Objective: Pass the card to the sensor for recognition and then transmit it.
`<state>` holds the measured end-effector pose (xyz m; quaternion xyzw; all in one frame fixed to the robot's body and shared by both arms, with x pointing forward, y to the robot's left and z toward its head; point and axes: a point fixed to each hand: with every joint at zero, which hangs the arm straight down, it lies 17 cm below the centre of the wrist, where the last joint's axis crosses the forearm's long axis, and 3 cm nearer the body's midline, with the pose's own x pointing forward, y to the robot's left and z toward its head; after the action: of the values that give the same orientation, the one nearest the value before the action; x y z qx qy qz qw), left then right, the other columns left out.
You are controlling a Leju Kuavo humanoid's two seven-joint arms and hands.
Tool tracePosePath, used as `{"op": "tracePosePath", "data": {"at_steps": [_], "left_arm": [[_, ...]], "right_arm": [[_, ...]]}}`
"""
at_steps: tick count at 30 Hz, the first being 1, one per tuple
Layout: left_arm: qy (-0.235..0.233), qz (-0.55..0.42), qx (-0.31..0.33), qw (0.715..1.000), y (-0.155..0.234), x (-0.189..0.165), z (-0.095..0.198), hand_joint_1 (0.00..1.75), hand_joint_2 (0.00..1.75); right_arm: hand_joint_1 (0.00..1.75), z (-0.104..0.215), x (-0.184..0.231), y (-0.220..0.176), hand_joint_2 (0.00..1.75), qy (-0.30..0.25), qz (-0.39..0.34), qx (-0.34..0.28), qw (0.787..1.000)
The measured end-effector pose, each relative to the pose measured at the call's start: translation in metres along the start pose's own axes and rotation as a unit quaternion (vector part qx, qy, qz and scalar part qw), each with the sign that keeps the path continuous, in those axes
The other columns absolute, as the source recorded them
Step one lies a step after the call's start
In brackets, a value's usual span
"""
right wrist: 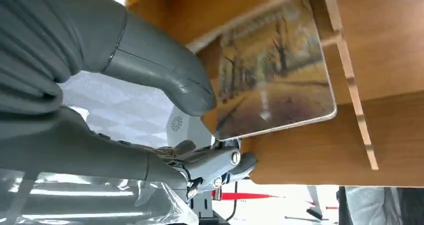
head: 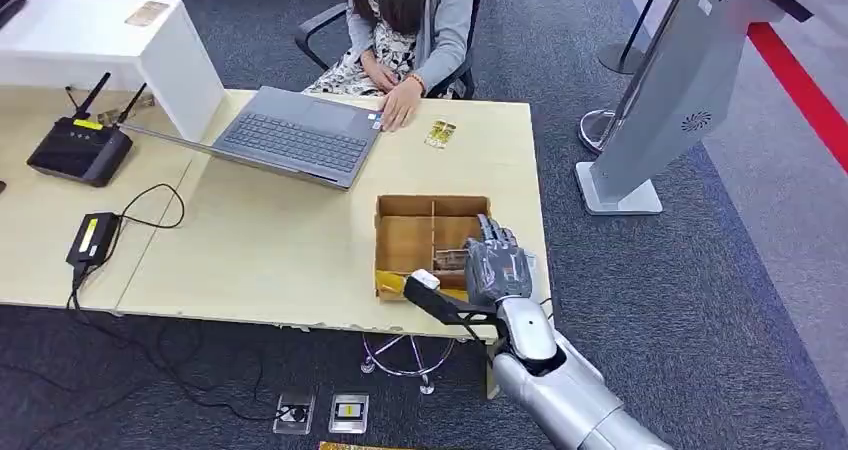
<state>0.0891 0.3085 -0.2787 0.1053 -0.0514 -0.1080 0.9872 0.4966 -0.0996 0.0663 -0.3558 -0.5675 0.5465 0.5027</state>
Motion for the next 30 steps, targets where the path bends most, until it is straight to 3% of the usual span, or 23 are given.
{"op": "tracePosePath", "data": {"at_steps": [8,9,14,15,30], "left_arm": [[0.001,-0.006,-0.001,1.000,-0.0015,-0.0004,0.0003,0.00,0.00],[0.001,-0.006,-0.001,1.000,-0.0015,-0.0004,0.0003,0.00,0.00],[0.000,-0.008,-0.001,1.000,-0.0016,-0.0001,0.0003,0.00,0.00],[0.000,-0.008,-0.001,1.000,-0.0015,-0.0001,0.0003,0.00,0.00],[0.001,-0.006,0.001,1.000,-0.0031,0.0003,0.0006,0.00,0.00]], "right_arm": [[1.75,-0.0038,0.0038,0.0038,1.75,-0.004,-0.013,0.010,1.000],[0.03,-0.0039,0.0038,0.0042,1.75,-0.003,-0.013,0.010,1.000],[0.00,-0.0046,0.0049,0.0027,1.75,-0.003,-0.016,0.006,1.000],[0.00,-0.0048,0.0056,0.0017,0.00,-0.004,-0.018,0.004,1.000],[0.00,-0.0075,0.0060,-0.0021,0.00,-0.006,0.002,-0.002,1.000]]}}
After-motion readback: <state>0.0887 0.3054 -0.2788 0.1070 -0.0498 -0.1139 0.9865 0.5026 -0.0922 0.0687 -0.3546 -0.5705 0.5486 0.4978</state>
